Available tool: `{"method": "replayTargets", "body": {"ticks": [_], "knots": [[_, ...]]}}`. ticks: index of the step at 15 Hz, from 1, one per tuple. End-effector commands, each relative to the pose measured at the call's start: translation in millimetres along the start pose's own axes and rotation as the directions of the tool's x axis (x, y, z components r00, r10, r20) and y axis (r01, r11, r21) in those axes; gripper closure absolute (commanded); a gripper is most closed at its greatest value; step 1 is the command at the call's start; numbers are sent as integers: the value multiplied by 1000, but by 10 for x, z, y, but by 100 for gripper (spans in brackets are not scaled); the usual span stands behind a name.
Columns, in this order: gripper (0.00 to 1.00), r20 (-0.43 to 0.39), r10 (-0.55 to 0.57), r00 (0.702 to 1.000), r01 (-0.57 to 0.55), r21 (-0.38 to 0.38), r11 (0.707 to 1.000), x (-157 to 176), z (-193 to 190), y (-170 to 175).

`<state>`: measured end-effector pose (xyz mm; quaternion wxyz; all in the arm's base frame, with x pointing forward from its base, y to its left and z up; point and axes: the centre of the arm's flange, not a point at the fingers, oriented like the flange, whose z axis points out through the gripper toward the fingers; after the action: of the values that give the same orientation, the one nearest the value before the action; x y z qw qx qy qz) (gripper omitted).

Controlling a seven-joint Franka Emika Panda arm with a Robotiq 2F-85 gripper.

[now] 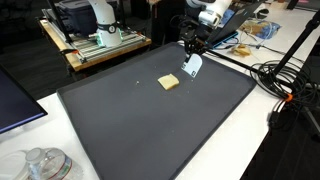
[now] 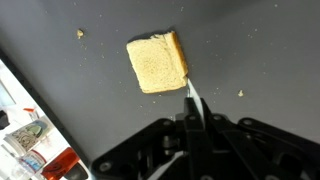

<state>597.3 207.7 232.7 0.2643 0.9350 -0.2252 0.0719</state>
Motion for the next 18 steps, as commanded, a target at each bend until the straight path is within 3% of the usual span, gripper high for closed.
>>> {"method": "replayTargets", "body": {"ticks": [1,9,13,18], "knots": [[99,96,18,995,-27,102,994,300,-93,309],[99,175,-47,983,-7,299,954,917,-42,1093],[99,190,-104,976,20,398,917,1106,48,1469],[99,209,-174,962,35,538,842,1158,261,1887]]}}
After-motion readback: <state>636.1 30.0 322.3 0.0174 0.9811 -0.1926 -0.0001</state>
